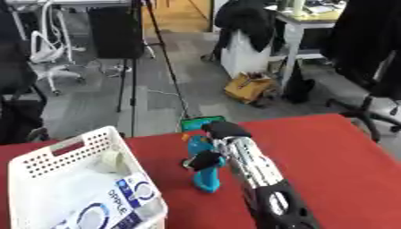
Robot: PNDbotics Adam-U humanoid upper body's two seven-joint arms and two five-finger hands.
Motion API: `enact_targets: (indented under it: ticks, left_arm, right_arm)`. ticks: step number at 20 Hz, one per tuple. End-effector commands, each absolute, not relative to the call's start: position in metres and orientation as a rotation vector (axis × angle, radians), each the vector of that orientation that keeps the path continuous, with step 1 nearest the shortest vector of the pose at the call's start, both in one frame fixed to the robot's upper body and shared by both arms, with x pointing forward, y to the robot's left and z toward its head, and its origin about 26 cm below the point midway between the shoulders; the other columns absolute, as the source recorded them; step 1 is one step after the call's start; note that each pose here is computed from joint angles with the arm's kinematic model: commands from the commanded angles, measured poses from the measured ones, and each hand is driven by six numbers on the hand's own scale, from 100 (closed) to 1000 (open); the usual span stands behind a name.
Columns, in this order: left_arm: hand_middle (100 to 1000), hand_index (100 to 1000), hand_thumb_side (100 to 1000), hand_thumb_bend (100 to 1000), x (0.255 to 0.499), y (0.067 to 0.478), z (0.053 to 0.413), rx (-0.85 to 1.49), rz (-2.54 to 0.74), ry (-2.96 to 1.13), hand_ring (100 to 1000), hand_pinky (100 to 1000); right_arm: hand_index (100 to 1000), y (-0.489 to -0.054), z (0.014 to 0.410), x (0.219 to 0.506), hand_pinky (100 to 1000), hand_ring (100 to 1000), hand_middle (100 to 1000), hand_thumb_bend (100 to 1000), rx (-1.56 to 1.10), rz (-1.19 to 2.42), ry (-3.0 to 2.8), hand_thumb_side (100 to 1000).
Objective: Pick up objects on the table and place them in the box.
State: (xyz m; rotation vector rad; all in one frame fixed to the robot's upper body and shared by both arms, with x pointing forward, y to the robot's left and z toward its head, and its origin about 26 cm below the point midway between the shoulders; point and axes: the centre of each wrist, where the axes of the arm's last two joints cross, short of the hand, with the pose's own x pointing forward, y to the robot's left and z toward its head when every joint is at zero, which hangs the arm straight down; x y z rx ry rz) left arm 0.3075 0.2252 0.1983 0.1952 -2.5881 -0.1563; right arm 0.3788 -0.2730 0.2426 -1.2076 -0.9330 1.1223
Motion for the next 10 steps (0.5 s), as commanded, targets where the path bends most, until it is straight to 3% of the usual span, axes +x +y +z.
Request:
enact_targets:
  ticks: [1, 10]
  left_arm:
    - [798, 849, 1000, 100, 0.3062, 0.2248, 0.2068, 0.196, -0.161, -2.62, 782, 793]
    - [798, 850, 1000, 100, 0.3063, 0.2248, 0.2073, 0.198, -0.16, -2.622, 783, 793]
  right_arm:
    - [1000, -0.2729, 0.2518, 0.3772, 923, 950, 946, 588, -1.209, 1.094, -0.923, 682]
    - [1000, -0.2721, 0.2568, 0.3734, 924, 951, 942, 581, -1.217, 1.093, -0.946, 707]
